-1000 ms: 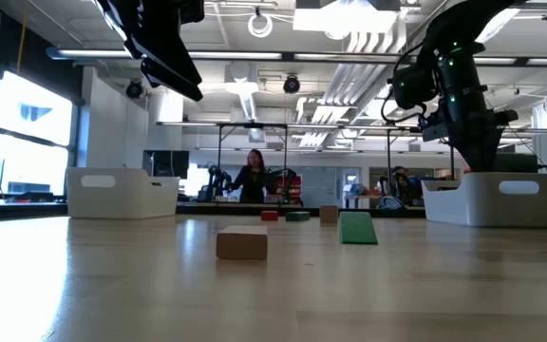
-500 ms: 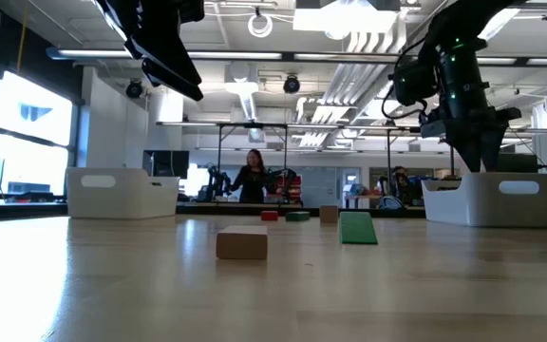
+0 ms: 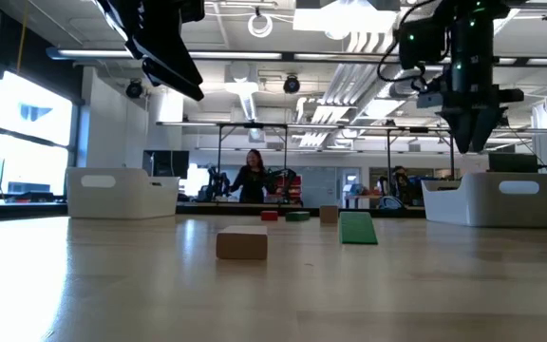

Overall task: Sort & place blocks by color
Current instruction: Put the green block into the white bin

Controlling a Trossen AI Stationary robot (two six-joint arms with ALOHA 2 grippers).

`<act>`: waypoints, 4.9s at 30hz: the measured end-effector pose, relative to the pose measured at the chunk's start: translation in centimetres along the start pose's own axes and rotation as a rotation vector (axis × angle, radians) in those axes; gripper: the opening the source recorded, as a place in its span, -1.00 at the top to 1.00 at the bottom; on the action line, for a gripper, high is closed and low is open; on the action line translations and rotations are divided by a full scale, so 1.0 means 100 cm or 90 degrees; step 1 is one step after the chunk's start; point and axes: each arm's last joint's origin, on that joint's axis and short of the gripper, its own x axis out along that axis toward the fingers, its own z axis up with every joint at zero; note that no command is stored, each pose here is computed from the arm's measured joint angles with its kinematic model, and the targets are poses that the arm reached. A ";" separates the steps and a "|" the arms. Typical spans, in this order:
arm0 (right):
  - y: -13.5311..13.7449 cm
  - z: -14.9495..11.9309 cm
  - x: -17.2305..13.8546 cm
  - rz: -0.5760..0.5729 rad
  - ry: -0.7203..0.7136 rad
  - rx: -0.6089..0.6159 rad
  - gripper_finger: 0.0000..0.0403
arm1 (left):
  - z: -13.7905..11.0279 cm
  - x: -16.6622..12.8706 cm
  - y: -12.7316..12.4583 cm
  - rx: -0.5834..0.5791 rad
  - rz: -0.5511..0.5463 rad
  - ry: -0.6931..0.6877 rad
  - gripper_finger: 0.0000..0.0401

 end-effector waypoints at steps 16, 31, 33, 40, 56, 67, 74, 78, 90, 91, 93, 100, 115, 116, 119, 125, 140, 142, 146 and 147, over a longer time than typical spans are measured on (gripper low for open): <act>0.066 -0.036 -0.023 0.205 -0.105 -0.141 0.32 | 0.000 0.000 0.000 -0.018 0.000 -0.001 -0.08; 0.109 -0.052 -0.052 0.420 -0.276 -0.318 0.32 | 0.000 0.000 0.000 -0.019 0.000 -0.001 -0.08; 0.113 -0.054 -0.056 0.439 -0.305 -0.350 0.32 | 0.000 0.000 0.000 -0.019 -0.001 -0.001 -0.08; 0.125 -0.060 -0.070 0.496 -0.415 -0.453 0.19 | 0.000 0.000 0.000 -0.019 0.000 -0.001 -0.08; 0.142 -0.077 -0.087 0.506 -0.650 -0.826 0.02 | 0.000 0.000 0.000 -0.034 -0.001 0.000 -0.08; 0.158 -0.078 -0.076 0.563 -0.526 -0.596 0.03 | 0.004 0.000 -0.001 -0.039 -0.007 -0.026 -0.08; 0.159 -0.075 -0.087 0.575 -0.489 -0.502 0.03 | 0.005 0.000 -0.001 -0.038 -0.008 -0.029 -0.08; 0.164 -0.071 -0.100 0.544 -0.463 -0.495 0.04 | 0.005 0.000 -0.001 -0.038 -0.008 -0.031 -0.08; 0.179 -0.073 -0.078 0.447 -0.178 -0.256 0.04 | 0.005 0.000 -0.001 -0.041 -0.008 -0.031 -0.08; 0.181 -0.074 -0.075 0.443 -0.160 -0.240 0.04 | 0.005 0.000 -0.001 -0.042 -0.008 -0.032 -0.08; 0.184 -0.076 -0.069 0.433 -0.131 -0.215 0.04 | 0.005 0.000 -0.001 -0.050 -0.007 -0.032 -0.08; 0.197 -0.087 -0.046 0.376 -0.057 -0.167 0.04 | 0.005 0.000 0.000 -0.057 0.017 -0.038 -0.08; 0.228 -0.099 0.010 0.256 0.000 -0.080 0.03 | 0.005 0.000 0.001 -0.038 0.043 -0.043 -0.08; 0.229 -0.100 0.013 0.250 -0.003 -0.075 0.03 | 0.005 0.000 0.001 -0.035 0.043 -0.043 -0.08; 0.231 -0.100 0.019 0.234 -0.010 -0.069 0.03 | 0.005 0.000 0.001 -0.024 0.044 -0.043 -0.08; 0.234 -0.100 0.025 0.218 -0.035 -0.037 0.03 | 0.005 0.000 0.001 -0.023 0.044 -0.042 -0.08; 0.239 -0.110 0.021 0.238 -0.074 0.021 0.03 | 0.005 0.000 0.001 -0.023 0.043 -0.042 -0.08; 0.240 -0.114 0.020 0.240 -0.076 0.032 0.03 | 0.005 0.000 0.001 -0.023 0.044 -0.042 -0.08; 0.240 -0.119 0.019 0.241 -0.091 0.057 0.03 | 0.005 0.000 0.001 -0.023 0.044 -0.042 -0.08; 0.240 -0.119 0.019 0.242 -0.095 0.061 0.03 | 0.005 0.000 0.001 -0.023 0.043 -0.042 -0.08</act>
